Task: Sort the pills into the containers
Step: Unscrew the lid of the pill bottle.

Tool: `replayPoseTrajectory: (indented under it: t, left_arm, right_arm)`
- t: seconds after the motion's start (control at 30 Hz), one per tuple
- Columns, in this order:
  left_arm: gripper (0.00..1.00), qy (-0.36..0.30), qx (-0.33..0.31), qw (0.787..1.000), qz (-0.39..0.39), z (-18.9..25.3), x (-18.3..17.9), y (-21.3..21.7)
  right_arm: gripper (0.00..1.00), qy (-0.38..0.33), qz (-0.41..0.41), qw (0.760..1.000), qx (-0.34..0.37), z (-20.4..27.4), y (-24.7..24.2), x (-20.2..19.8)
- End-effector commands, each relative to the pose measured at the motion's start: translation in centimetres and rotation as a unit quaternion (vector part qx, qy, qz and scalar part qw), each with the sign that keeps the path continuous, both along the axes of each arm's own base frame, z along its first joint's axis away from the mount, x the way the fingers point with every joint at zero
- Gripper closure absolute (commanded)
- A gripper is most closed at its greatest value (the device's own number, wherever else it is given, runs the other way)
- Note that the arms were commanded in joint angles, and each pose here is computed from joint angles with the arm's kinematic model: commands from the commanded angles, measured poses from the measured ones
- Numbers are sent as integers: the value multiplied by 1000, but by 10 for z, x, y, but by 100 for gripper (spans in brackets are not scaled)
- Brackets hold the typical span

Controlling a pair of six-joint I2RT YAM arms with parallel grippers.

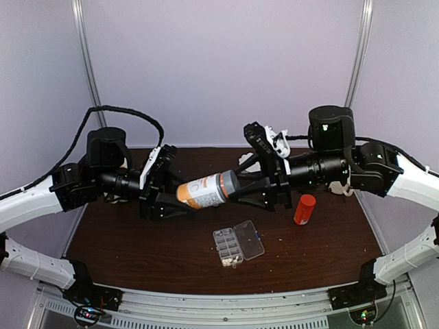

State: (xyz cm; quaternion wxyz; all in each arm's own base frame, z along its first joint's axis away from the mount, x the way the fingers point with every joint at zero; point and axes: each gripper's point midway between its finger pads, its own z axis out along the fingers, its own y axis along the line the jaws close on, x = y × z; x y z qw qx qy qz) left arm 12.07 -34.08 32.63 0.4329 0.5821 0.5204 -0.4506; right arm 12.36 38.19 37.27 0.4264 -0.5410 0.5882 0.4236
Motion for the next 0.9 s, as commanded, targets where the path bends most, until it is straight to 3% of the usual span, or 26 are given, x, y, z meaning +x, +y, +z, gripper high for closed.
replayPoseTrajectory:
  t: [0.0,0.1,0.27,0.87]
  left_arm:
    - [100,11,-31,997,-76,22,-27,4]
    - [100,12,-33,996,-87,24,-31,6]
    - [100,10,-34,995,-94,22,-34,8]
    - [100,14,-53,989,-138,23,-50,12]
  right_arm:
    - [74,-221,47,973,43,20,-15,-11]
    - [75,-300,37,952,50,18,-21,-7]
    - [75,-376,-6,926,34,22,-31,8]
    - [72,-512,-16,857,58,42,-59,-3]
